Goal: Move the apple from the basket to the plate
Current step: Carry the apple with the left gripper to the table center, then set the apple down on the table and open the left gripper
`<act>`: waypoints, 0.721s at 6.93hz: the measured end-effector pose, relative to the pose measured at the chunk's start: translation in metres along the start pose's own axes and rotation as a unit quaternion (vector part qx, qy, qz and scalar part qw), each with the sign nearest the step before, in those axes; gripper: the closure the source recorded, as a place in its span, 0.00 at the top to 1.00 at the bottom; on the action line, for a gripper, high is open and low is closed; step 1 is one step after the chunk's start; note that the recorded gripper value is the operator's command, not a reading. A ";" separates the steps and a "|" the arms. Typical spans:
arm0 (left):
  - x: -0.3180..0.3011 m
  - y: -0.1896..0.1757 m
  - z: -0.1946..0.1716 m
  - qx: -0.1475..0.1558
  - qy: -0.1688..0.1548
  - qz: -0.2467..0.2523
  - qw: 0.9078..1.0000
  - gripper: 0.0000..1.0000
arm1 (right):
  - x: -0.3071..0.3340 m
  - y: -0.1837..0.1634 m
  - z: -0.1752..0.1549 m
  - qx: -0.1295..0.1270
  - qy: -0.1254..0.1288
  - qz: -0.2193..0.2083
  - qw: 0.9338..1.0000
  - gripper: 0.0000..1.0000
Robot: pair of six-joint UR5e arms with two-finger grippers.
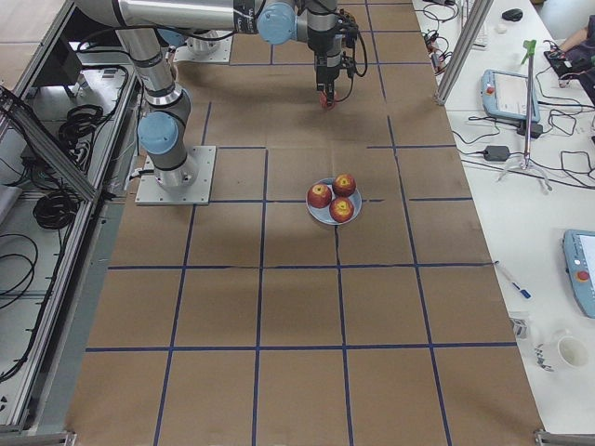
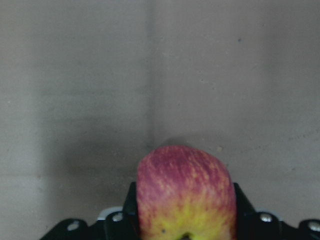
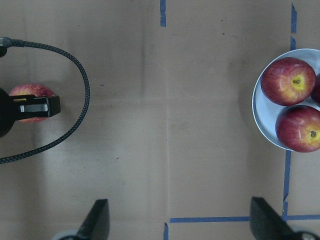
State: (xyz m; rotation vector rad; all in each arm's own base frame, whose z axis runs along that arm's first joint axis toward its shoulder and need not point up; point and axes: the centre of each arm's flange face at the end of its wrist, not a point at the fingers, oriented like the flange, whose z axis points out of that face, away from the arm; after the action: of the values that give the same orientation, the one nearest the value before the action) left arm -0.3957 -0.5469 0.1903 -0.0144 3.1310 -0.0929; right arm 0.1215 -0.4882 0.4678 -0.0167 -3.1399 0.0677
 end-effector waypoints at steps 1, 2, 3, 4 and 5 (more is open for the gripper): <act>-0.002 -0.002 -0.005 0.003 0.002 0.000 1.000 0.99 | 0.000 0.000 0.000 0.000 0.000 0.000 1.000 1.00; -0.008 -0.007 -0.021 0.012 0.006 0.008 1.000 0.99 | 0.000 0.000 0.000 0.000 0.000 0.000 1.000 1.00; -0.020 -0.010 -0.054 0.019 0.007 0.019 1.000 0.99 | 0.000 0.000 0.000 0.000 0.000 0.000 1.000 1.00; -0.042 -0.009 -0.093 0.014 0.002 0.030 0.999 0.99 | 0.000 0.000 0.000 0.000 0.000 0.000 1.000 1.00; -0.077 -0.005 -0.137 0.003 -0.003 0.047 0.999 0.99 | 0.000 0.000 0.000 0.000 0.000 0.000 1.000 1.00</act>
State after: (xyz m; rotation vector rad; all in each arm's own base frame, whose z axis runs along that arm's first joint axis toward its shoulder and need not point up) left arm -0.3197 -0.5433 0.3283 0.1312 3.1188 -0.1024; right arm 0.1217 -0.4887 0.4675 -0.0157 -3.1399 0.0688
